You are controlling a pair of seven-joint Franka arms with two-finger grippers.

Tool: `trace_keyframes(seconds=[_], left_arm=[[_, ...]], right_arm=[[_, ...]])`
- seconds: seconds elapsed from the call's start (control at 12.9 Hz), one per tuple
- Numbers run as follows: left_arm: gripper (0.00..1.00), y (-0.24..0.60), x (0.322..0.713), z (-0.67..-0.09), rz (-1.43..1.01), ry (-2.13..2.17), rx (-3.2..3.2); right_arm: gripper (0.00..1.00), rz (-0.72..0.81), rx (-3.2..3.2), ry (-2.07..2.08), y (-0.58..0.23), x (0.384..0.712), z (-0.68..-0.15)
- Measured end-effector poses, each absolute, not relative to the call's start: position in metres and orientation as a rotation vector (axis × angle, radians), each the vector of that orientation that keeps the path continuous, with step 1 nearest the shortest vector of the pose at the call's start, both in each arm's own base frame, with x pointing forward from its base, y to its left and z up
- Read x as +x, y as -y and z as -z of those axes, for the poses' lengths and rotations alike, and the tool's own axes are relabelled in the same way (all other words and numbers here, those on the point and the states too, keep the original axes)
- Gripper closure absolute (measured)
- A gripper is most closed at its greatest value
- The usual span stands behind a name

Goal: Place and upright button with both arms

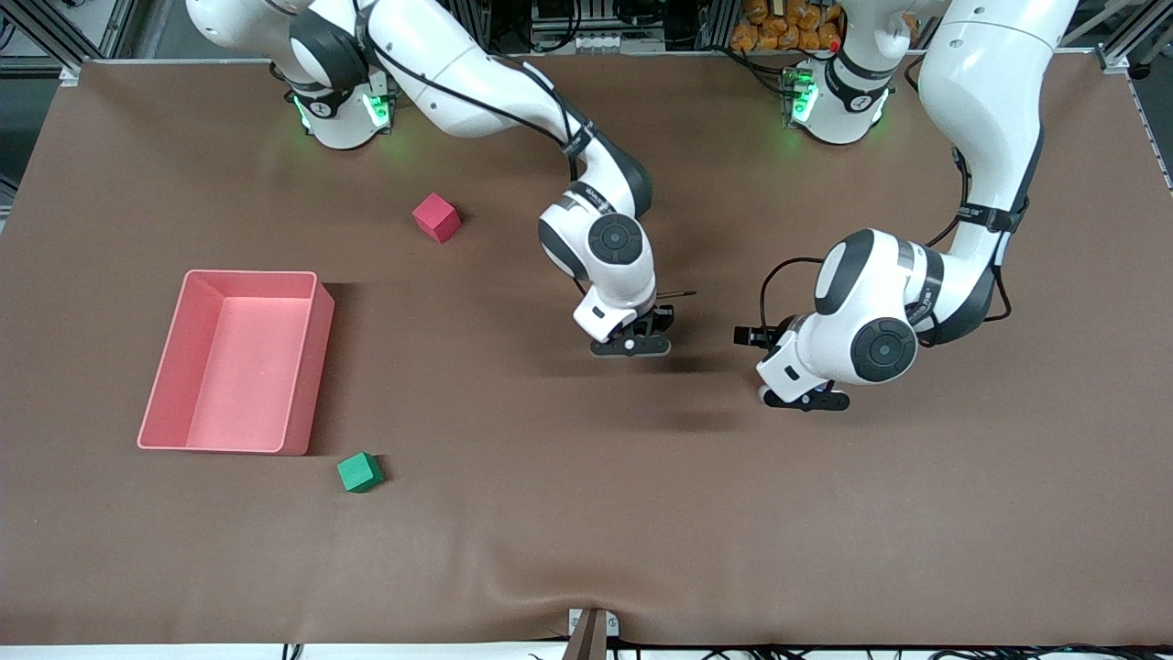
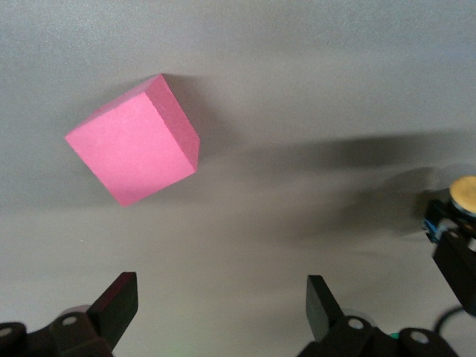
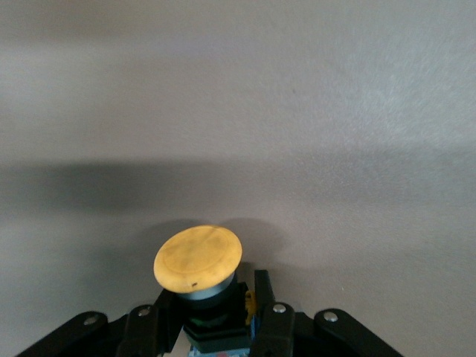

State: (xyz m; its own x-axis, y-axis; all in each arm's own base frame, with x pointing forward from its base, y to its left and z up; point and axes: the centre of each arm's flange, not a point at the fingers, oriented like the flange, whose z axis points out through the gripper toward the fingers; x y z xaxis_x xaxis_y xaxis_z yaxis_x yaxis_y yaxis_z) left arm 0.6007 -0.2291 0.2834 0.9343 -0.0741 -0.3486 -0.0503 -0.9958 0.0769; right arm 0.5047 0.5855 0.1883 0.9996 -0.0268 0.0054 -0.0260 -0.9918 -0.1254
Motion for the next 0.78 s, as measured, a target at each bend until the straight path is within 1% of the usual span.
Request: trace_keyframes(seconds=[0.08,0.16,0.31,0.39,0.47,0.54,0.78], left_arm=[[0.00,0.229,0.601,-0.283,0.549,0.097,3.024],[0.00,0.229,0.601,-0.283,0.549,0.097,3.024],[0.00,0.229,0.601,-0.283,0.549,0.097,3.024],[0.00,0.229,0.601,-0.283,0.549,0.097,3.024],[0.00,0.229,0.601,-0.284,0.549,0.097,3.024],[0.00,0.230,0.601,-0.284,0.548,0.099,3.024],[0.00,0.238,0.598,-0.283,0.553,0.067,3.027]], right_arm=[[0.59,0.014,-3.015,-0.058,-0.585,0.505,-0.182],[0.52,0.015,-3.013,-0.065,-0.586,0.505,-0.182],[0.30,0.027,-3.009,-0.056,-0.588,0.503,-0.183],[0.21,0.040,-3.001,-0.052,-0.590,0.504,-0.187],[0.10,0.060,-2.990,-0.053,-0.592,0.508,-0.197],[0.00,0.084,-2.977,-0.060,-0.591,0.514,-0.212],[0.00,0.129,-2.954,-0.122,-0.563,0.544,-0.277]])
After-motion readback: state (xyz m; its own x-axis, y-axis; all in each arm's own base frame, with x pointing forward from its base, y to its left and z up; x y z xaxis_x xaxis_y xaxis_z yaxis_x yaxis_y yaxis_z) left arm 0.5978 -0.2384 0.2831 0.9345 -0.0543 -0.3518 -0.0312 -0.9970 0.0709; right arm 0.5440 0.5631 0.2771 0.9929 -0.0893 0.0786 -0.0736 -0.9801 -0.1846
